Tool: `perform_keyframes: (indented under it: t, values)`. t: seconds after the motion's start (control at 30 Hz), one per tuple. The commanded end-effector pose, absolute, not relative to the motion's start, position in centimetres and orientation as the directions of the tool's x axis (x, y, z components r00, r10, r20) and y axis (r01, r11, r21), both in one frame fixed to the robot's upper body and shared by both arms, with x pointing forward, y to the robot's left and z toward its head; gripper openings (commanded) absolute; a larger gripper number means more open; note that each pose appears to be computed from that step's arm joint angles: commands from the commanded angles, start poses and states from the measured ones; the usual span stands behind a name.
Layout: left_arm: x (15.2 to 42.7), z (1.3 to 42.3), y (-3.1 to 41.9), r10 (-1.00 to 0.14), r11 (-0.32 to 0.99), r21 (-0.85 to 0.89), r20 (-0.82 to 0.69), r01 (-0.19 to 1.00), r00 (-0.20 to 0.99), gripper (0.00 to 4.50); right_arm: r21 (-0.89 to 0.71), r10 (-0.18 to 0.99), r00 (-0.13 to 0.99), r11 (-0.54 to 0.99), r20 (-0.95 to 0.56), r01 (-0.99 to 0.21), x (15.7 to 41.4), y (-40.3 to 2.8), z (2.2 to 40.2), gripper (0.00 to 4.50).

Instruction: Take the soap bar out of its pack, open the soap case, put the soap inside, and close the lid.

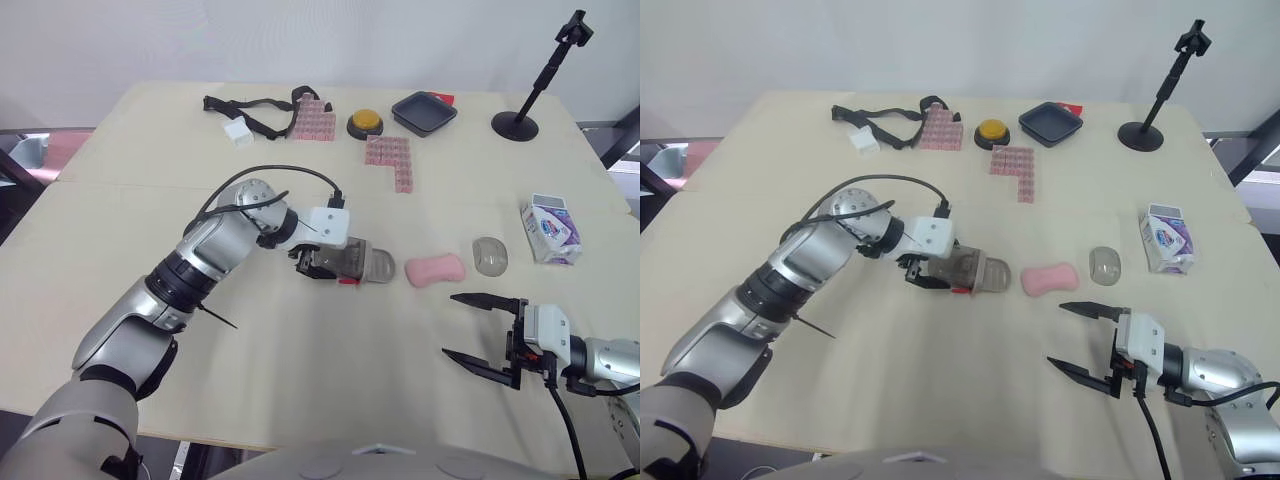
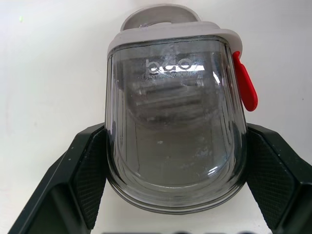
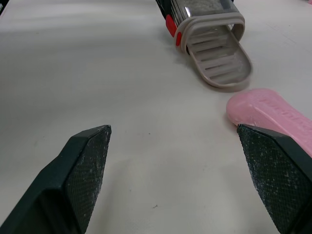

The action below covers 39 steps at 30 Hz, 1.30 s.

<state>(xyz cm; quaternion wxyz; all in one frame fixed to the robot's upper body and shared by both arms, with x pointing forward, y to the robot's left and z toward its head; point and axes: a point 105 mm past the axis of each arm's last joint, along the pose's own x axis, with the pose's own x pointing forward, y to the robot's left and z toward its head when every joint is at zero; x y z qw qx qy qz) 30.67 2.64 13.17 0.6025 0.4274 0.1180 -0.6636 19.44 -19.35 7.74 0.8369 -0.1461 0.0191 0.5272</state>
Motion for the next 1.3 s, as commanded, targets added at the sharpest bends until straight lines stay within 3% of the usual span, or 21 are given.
perform_keyframes:
  t: [0.03,0.4,0.9,1.3]
  values:
    - [30.5,14.4,2.3,-0.709,-0.256,0.389,-0.698,0.885,0.102,3.46,-0.250,0.879,0.443,0.395,-0.178,-0.884,19.4,-19.3,8.2,4.44]
    - [32.0,13.1,6.4,-0.653,-0.233,0.393,-0.741,0.889,0.156,3.46,-0.253,0.878,0.442,0.393,-0.181,-0.884,19.6,-19.4,8.3,4.44]
    - [31.5,13.2,8.7,-0.832,-0.114,0.385,-0.540,0.916,0.123,3.46,-0.251,0.879,0.437,0.386,-0.193,-0.888,19.9,-19.7,8.1,4.44]
    - [32.1,11.3,10.0,-0.817,-0.154,0.403,-0.565,0.902,0.113,3.46,-0.257,0.877,0.434,0.380,-0.206,-0.889,19.9,-20.2,8.1,4.44]
